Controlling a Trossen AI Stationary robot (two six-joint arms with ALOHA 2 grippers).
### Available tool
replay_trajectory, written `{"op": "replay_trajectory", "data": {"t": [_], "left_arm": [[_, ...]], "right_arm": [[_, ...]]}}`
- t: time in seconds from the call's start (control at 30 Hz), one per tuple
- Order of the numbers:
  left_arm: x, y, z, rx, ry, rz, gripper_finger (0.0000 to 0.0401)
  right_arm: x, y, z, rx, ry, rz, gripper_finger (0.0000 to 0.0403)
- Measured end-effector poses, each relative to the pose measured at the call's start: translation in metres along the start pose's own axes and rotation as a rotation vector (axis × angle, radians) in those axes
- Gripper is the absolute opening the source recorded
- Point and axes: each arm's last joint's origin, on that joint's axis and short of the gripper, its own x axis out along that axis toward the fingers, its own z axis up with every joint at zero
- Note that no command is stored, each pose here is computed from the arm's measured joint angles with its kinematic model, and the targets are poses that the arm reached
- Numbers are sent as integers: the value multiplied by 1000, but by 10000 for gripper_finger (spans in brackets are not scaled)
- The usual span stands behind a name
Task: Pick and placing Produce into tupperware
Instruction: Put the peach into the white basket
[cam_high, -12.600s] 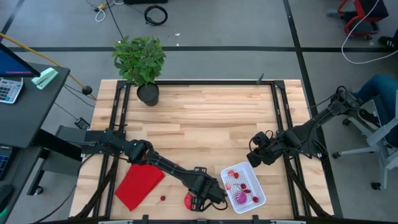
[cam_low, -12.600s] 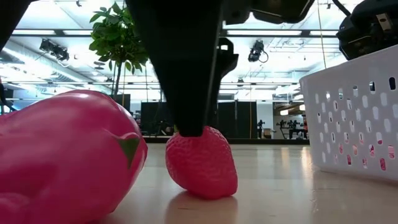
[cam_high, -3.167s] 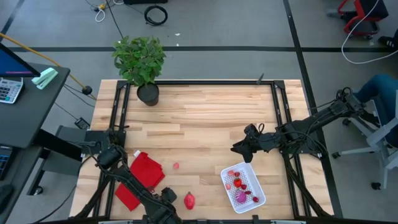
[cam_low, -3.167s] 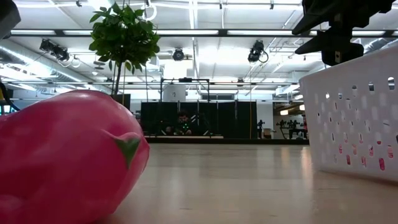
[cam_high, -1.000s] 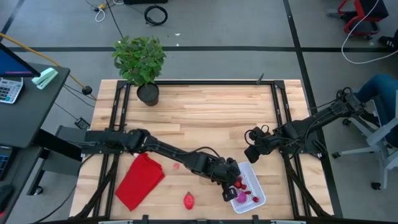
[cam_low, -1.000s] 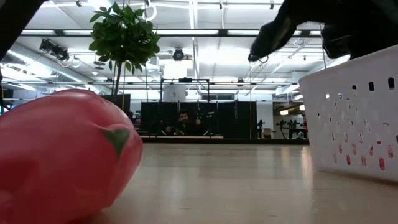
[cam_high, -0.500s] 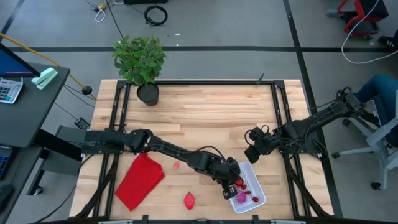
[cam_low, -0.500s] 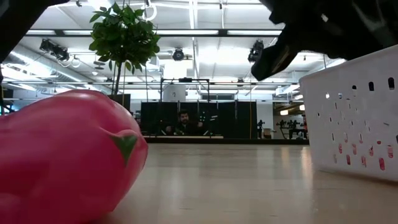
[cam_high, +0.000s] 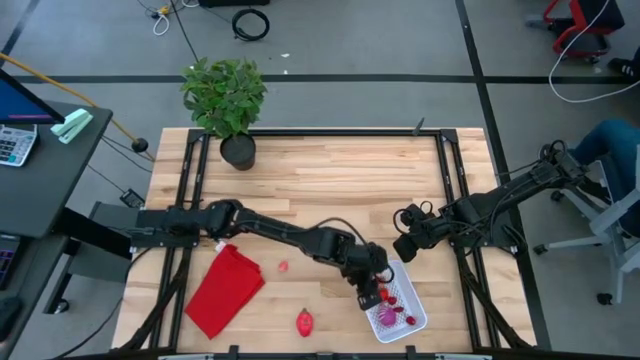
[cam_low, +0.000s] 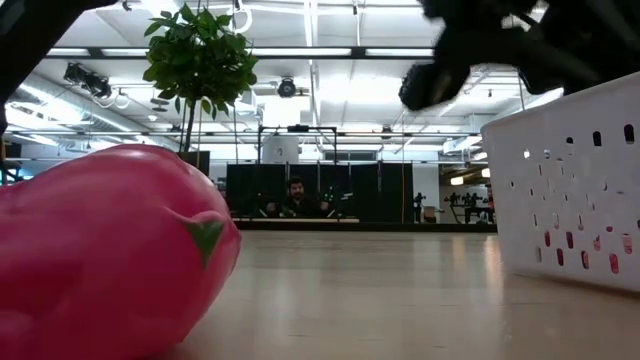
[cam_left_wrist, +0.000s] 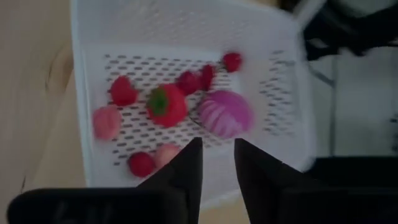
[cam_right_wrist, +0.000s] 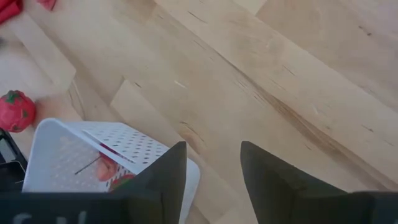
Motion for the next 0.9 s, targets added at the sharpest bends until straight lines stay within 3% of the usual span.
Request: {"op": "replay_trajectory", "data": {"t": [0.13,0.33,0.57,0.73,0.9], "left_arm": [[-23,-5,9,63,1,-47,112],[-67,-10,11,155,56,-8,150],[-93,7,-21,69,392,220,195],[-99,20,-52,-5,625,487,214],[-84,21,-71,-9,663,504,217]], "right_arm": [[0,0,0,-2,0,0,160],[0,2,1,-16,-6,22,160],[0,5,1,-37,-17,56,160],[0,5,1,-37,-17,56,160],[0,5,2,-36,-22,55,160]]}}
